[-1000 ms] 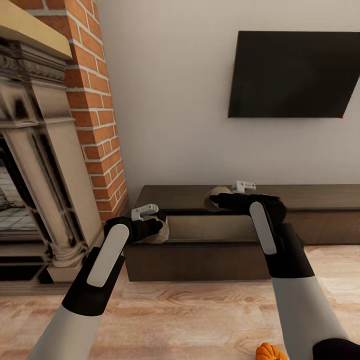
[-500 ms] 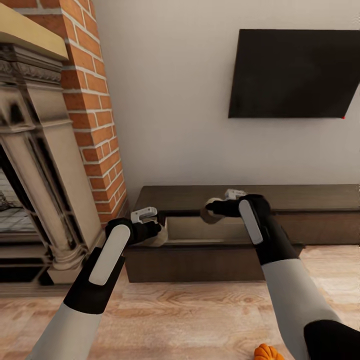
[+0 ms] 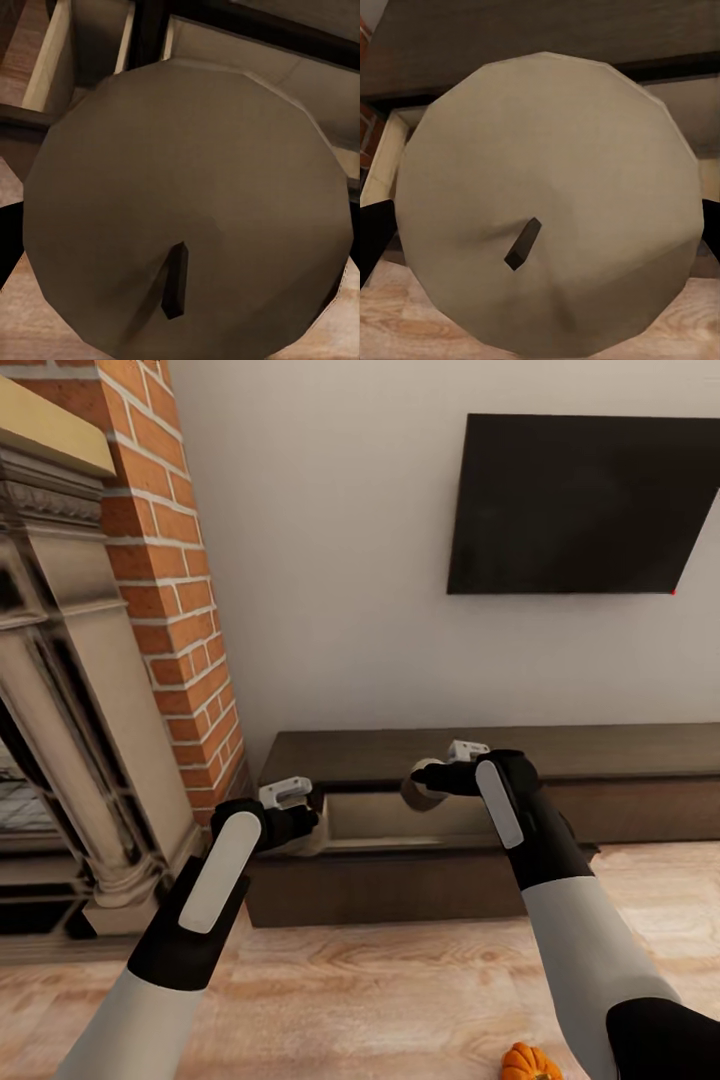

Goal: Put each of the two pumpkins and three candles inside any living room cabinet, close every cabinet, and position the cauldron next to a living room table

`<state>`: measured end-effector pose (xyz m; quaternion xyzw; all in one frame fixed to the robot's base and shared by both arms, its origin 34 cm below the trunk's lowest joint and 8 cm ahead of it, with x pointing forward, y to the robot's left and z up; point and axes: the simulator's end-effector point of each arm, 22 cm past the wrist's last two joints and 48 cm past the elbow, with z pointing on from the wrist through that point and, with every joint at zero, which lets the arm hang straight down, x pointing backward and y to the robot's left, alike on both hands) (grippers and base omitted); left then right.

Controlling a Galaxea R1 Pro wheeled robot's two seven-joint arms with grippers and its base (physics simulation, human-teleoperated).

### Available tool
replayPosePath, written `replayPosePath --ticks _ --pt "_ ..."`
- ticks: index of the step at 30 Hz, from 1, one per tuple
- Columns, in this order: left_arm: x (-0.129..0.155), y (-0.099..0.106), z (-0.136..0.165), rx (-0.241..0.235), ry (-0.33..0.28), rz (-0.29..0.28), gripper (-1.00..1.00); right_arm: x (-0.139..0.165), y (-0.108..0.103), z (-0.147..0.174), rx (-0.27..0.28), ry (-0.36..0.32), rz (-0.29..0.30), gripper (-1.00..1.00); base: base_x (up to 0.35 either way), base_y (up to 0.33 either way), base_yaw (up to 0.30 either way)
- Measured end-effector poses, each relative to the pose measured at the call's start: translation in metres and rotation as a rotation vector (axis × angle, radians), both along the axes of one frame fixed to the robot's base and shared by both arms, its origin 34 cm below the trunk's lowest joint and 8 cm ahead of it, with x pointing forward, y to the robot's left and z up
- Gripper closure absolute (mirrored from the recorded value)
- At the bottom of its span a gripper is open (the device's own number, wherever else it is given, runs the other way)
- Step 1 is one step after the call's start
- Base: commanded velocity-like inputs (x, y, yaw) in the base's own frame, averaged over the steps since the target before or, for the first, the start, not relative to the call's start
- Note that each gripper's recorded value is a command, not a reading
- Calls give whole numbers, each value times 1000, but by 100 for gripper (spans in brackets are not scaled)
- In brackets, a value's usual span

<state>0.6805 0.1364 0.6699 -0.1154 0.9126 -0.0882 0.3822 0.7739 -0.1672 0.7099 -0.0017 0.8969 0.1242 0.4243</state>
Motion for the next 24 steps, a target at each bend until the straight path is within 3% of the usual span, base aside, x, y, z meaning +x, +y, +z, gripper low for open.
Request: replayPosePath --ticks 12,24 --pt "0 1 -1 5 3 -2 100 -1 1 -2 6 4 2 100 256 219 -4" --pt "0 1 -1 4 3 -4 100 -1 1 -2 4 4 1 100 317 32 -7"
